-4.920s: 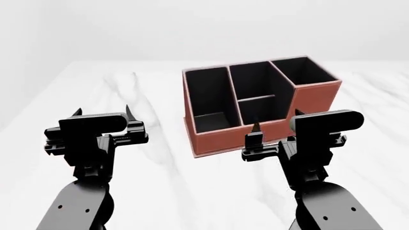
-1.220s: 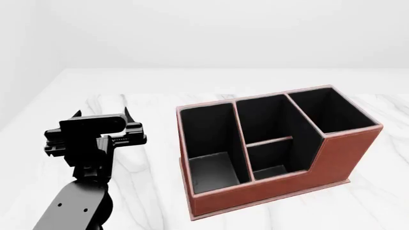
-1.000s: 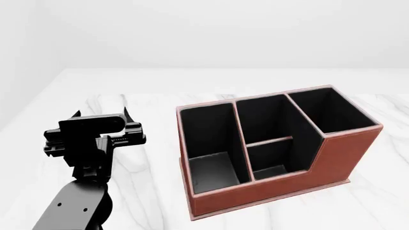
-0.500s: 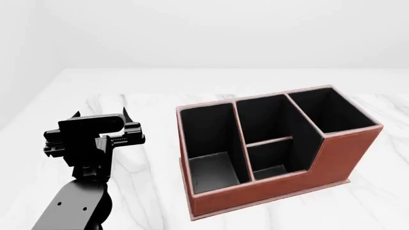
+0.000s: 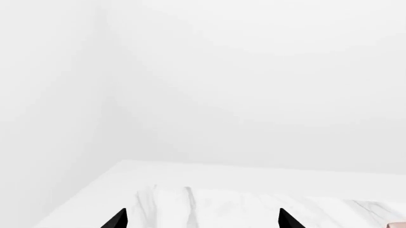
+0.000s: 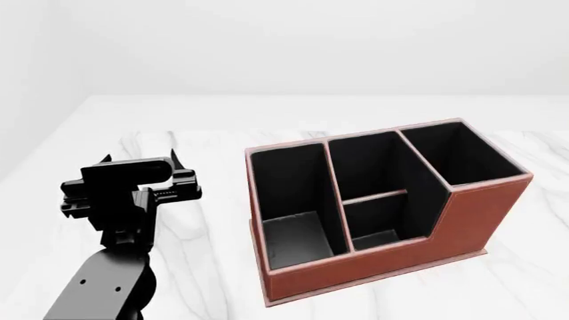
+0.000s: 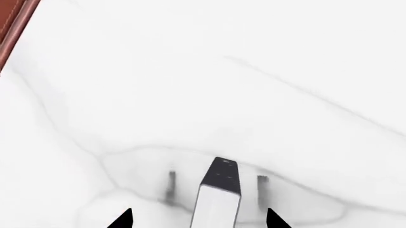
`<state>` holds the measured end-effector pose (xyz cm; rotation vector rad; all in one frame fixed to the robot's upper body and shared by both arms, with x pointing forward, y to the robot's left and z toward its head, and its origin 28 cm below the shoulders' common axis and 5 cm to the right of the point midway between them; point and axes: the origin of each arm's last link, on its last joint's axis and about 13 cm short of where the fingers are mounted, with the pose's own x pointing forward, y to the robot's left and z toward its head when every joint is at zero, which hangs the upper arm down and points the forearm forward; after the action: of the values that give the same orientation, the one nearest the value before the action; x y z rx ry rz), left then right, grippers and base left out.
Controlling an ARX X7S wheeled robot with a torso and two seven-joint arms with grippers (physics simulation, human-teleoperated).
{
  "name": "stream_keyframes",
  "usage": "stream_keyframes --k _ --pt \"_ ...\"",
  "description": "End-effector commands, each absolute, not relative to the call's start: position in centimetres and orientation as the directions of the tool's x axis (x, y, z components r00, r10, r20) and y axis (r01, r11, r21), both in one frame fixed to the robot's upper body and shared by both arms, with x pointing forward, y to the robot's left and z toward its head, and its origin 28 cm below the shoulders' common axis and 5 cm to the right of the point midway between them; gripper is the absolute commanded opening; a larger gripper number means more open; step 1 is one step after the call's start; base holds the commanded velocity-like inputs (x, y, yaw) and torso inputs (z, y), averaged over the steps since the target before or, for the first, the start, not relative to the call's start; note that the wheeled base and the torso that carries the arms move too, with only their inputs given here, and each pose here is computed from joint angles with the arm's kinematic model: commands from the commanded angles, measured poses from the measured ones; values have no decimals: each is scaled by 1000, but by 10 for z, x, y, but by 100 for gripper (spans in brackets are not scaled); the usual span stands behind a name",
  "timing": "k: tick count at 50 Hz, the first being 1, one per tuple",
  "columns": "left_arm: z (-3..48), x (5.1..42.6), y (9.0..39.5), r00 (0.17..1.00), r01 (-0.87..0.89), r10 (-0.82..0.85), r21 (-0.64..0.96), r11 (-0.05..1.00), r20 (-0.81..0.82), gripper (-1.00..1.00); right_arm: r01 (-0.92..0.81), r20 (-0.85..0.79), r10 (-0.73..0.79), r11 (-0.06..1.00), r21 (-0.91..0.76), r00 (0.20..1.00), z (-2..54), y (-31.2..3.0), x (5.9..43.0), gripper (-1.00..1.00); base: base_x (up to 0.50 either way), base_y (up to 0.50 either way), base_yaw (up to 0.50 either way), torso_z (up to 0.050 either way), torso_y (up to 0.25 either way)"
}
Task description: Pick up the book and place it in the left compartment of the caddy.
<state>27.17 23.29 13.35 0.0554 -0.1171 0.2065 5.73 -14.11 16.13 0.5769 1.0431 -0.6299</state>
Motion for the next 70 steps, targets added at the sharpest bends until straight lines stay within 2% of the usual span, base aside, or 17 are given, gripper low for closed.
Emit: stream_keyframes --k 1,17,18,26,29,35,36,37,38,41,43,44,46,47,56,62,70 --pt "132 272 234 971 -212 206 40 976 119 100 722 -926 -150 674 161 346 149 -141 56 100 0 0 0 0 0" --pt "131 273 235 971 -217 211 43 975 116 100 749 -948 -63 631 205 312 98 -150 60 100 0 0 0 0 0" --pt "131 273 236 970 -220 214 43 975 117 100 756 -948 -83 626 190 307 95 -152 60 -100 0 0 0 0 0" --pt "133 273 237 967 -229 223 40 973 120 100 736 -945 -115 659 158 307 97 -151 64 -100 0 0 0 0 0" --pt "133 273 238 967 -231 225 41 972 121 100 683 -917 -212 725 84 338 106 -153 68 -100 0 0 0 -5 0" --pt "134 273 238 966 -233 226 38 972 122 100 539 -781 -349 842 -18 518 144 -153 89 -100 0 0 0 -2 0" --pt "134 272 238 966 -232 226 39 972 123 100 453 -720 -333 891 -29 609 162 -154 98 -100 0 0 0 0 0" --pt "134 272 238 966 -232 226 39 972 123 100 424 -735 -318 905 -47 598 167 -155 101 -100 0 0 0 0 0" --pt "135 272 238 966 -232 226 38 972 125 100 416 -674 -366 904 -96 642 178 -157 107 -100 0 0 0 0 0" --pt "138 272 239 965 -234 228 36 971 127 100 275 -641 -277 956 -106 716 198 -159 122 -100 0 0 0 0 0" --pt "138 272 239 965 -236 230 36 971 127 100 275 -592 -324 945 -174 738 207 -161 132 -100 0 0 0 0 0" --pt "138 272 239 965 -238 232 37 971 126 100 259 -594 -240 964 -56 768 211 -158 137 -100 0 0 0 0 0" --pt "138 272 239 964 -239 233 38 970 126 100 260 -608 -250 963 -74 754 220 -159 142 -100 0 0 0 0 0" --pt "139 272 239 964 -241 234 40 970 126 100 196 -599 -181 980 -41 780 233 -156 146 -100 0 0 0 0 0" --pt "141 273 237 963 -242 235 47 969 129 100 121 -573 -96 993 6 814 272 -150 156 -100 0 0 0 0 0" --pt "139 274 236 964 -241 233 50 969 127 100 62 -576 12 992 108 818 293 -143 154 -100 0 0 0 0 0" --pt "138 275 236 964 -242 234 56 969 125 100 -23 -563 77 995 101 823 327 -133 145 -100 0 0 0 0 0"
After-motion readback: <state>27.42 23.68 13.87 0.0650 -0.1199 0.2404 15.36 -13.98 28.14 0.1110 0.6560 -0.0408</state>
